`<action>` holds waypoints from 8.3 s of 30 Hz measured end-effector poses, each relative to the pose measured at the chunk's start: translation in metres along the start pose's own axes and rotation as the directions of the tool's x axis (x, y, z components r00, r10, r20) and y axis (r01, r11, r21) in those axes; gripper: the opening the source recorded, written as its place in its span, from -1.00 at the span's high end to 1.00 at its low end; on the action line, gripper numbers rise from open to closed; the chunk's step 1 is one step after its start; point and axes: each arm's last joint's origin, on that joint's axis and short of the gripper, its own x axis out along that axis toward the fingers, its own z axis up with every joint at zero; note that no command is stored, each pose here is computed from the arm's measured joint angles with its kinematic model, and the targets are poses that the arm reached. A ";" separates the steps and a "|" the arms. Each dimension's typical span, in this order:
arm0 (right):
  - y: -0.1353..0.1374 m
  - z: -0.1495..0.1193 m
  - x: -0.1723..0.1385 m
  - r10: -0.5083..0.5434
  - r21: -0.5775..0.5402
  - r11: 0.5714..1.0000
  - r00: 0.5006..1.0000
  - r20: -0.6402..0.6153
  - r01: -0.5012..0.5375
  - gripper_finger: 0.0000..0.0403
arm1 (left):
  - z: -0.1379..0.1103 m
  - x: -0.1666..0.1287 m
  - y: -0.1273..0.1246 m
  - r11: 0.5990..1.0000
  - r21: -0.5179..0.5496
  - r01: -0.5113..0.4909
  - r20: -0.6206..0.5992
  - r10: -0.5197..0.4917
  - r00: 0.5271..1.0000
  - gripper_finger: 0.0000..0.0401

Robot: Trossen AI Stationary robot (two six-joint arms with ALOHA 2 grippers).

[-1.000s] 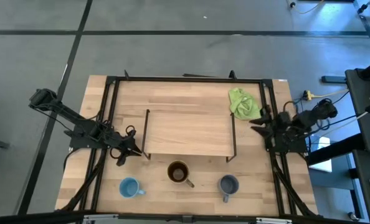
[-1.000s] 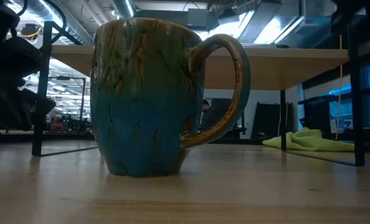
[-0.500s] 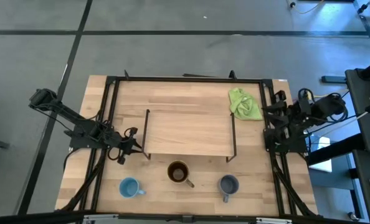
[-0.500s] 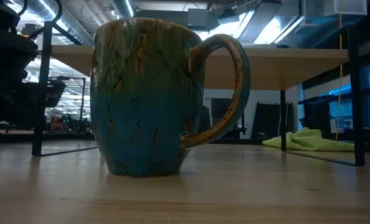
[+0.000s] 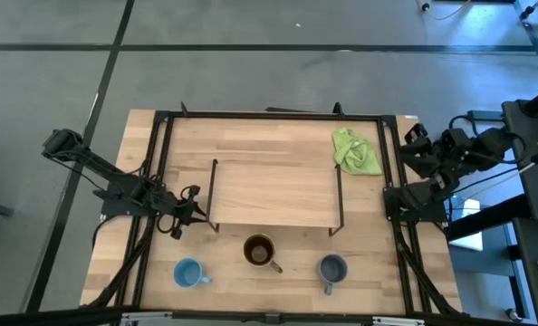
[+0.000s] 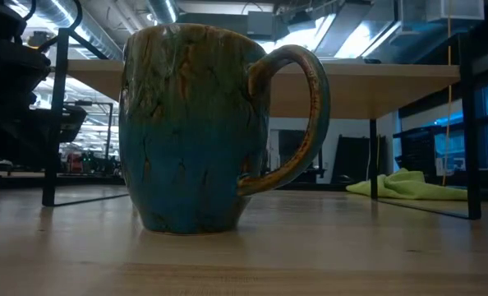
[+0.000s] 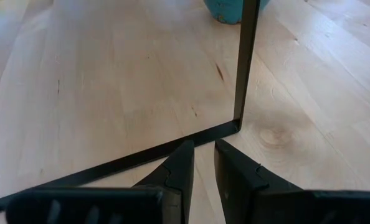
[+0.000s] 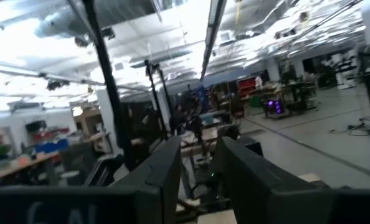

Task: Stack small to large cups/mugs on shelf
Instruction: Put the green mug on the shelf

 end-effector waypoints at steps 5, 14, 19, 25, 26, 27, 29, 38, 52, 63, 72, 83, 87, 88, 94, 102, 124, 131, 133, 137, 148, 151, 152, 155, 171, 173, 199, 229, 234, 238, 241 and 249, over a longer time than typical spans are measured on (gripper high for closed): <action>0.000 -0.015 0.004 -0.007 -0.050 0.999 0.998 -0.060 0.004 0.43 | 0.000 0.000 0.000 1.000 0.000 0.000 0.000 0.000 1.000 0.71; -0.001 -0.028 0.006 -0.017 0.011 1.000 0.989 -0.148 0.018 0.43 | 0.000 0.000 0.000 1.000 -0.001 0.000 0.000 0.000 1.000 0.71; -0.001 -0.029 0.005 -0.018 0.033 0.999 0.988 -0.154 0.023 0.43 | 0.000 0.000 0.000 1.000 -0.001 0.000 0.000 0.000 1.000 0.71; -0.001 -0.026 0.004 -0.021 0.022 0.999 0.985 -0.173 0.025 0.43 | 0.000 0.000 0.000 1.000 -0.002 0.000 0.000 0.000 1.000 0.71; -0.002 -0.030 0.003 -0.027 0.014 0.999 0.979 -0.200 0.030 0.43 | 0.000 0.000 0.000 1.000 -0.001 0.001 0.000 -0.001 1.000 0.71; -0.002 -0.032 0.003 -0.031 0.021 0.999 0.976 -0.216 0.037 0.43 | 0.000 0.000 0.000 1.000 -0.001 0.001 0.000 -0.001 1.000 0.71; -0.002 -0.032 0.004 -0.032 0.051 0.998 0.976 -0.216 0.044 0.43 | 0.000 0.000 0.000 1.000 -0.001 0.001 0.000 -0.001 1.000 0.71; -0.001 -0.031 0.006 -0.029 -0.025 0.999 0.978 -0.206 0.025 0.43 | 0.000 0.000 0.000 1.000 -0.001 0.001 0.000 -0.001 1.000 0.71; -0.001 -0.027 0.007 -0.062 0.058 0.996 0.985 -0.162 0.073 0.43 | 0.000 0.000 0.000 1.000 -0.001 0.001 -0.001 -0.001 1.000 0.71; -0.003 -0.024 0.007 -0.145 0.170 0.972 0.982 -0.122 0.165 0.43 | 0.000 0.000 0.000 1.000 -0.001 0.002 0.000 -0.002 1.000 0.71; -0.002 -0.024 0.009 -0.145 0.219 0.961 0.982 -0.118 0.168 0.43 | 0.006 0.000 0.002 0.999 -0.019 -0.046 0.058 0.047 0.997 0.71; 0.001 -0.024 0.015 -0.143 0.205 0.965 0.984 -0.102 0.161 0.43 | 0.027 -0.005 0.005 0.990 -0.067 -0.124 0.268 0.137 0.954 0.71; 0.001 -0.023 0.016 -0.142 0.212 0.964 0.985 -0.097 0.159 0.43 | 0.036 -0.007 0.005 0.974 -0.223 -0.039 0.355 0.119 0.927 0.71; 0.001 -0.023 0.016 -0.140 0.219 0.963 0.986 -0.093 0.158 0.43 | 0.040 -0.009 0.005 0.949 -0.314 0.040 0.401 0.094 0.911 0.71; 0.004 -0.018 0.019 -0.130 0.275 0.952 0.991 -0.038 0.136 0.43 | 0.069 -0.028 0.008 0.745 -0.528 0.408 0.684 0.088 0.725 0.71; 0.004 -0.015 0.019 -0.127 0.292 0.948 0.992 -0.013 0.125 0.43 | 0.067 -0.027 0.012 0.824 -0.525 0.212 0.644 0.222 0.732 0.71; -0.005 -0.033 0.009 -0.222 0.048 0.971 0.958 -0.182 0.235 0.43 | 0.049 -0.017 -0.003 0.683 -0.575 0.451 0.367 -0.277 0.888 0.71; 0.015 -0.006 0.047 -0.202 -0.210 0.962 0.971 -0.125 0.173 0.43 | 0.098 -0.064 0.025 0.772 -0.581 0.259 0.297 -0.095 0.950 0.71; 0.022 -0.008 0.068 -0.250 -0.293 0.940 0.938 -0.241 0.175 0.43 | 0.127 -0.093 0.039 0.833 -0.534 0.148 0.382 0.082 0.920 0.71; 0.031 -0.020 0.104 -0.325 -0.330 0.929 0.797 -0.509 0.168 0.43 | 0.169 -0.141 0.055 0.858 -0.506 0.082 0.527 0.232 0.818 0.71; 0.081 -0.041 0.230 -0.054 -0.090 0.996 0.755 -0.653 -0.007 0.43 | 0.187 -0.146 0.052 0.874 -0.411 0.258 0.576 0.030 0.817 0.71; 0.091 -0.050 0.262 -0.030 -0.064 0.998 0.796 -0.605 -0.012 0.43 | 0.186 -0.143 0.051 0.902 -0.370 0.223 0.551 0.020 0.834 0.71; 0.094 -0.052 0.270 -0.019 -0.051 0.999 0.802 -0.597 -0.015 0.43 | 0.184 -0.142 0.051 0.914 -0.349 0.207 0.534 0.013 0.845 0.71; 0.099 -0.060 0.286 -0.011 -0.041 0.999 0.778 -0.628 -0.020 0.43 | 0.175 -0.136 0.049 0.925 -0.339 0.172 0.443 -0.005 0.896 0.71; 0.102 -0.156 0.320 0.318 0.361 0.930 0.337 -0.886 0.070 0.43 | 0.152 -0.124 0.041 0.890 -0.383 0.248 0.189 -0.188 0.964 0.71; 0.102 -0.170 0.319 0.439 0.462 0.884 0.216 -0.872 0.073 0.43 | 0.152 -0.120 0.041 0.876 -0.409 0.257 0.164 -0.206 0.965 0.71; 0.096 -0.146 0.342 -0.004 -0.201 0.919 0.501 -0.865 -0.339 0.43 | 0.133 -0.093 0.027 0.895 -0.414 0.168 -0.224 -0.279 0.934 0.85; 0.151 -0.222 0.351 0.310 0.228 0.912 0.209 -0.927 -0.342 0.43 | 0.123 -0.097 0.023 0.929 -0.339 0.147 -0.329 -0.263 0.907 0.99; 0.158 -0.216 0.365 0.381 0.269 0.905 0.345 -0.858 -0.329 0.43 | 0.123 -0.097 0.023 0.935 -0.331 0.124 -0.331 -0.238 0.913 0.95; 0.155 -0.213 0.371 0.415 0.280 0.889 0.380 -0.827 -0.362 0.43 | 0.123 -0.097 0.024 0.933 -0.341 0.115 -0.332 -0.234 0.914 0.95; 0.149 -0.213 0.373 0.410 0.302 0.900 0.370 -0.834 -0.316 0.43 | 0.123 -0.097 0.024 0.927 -0.359 0.108 -0.332 -0.234 0.914 0.98; 0.151 -0.215 0.367 0.544 0.530 0.839 0.235 -0.805 -0.124 0.43 | 0.123 -0.097 0.024 0.914 -0.395 0.092 -0.331 -0.235 0.914 0.95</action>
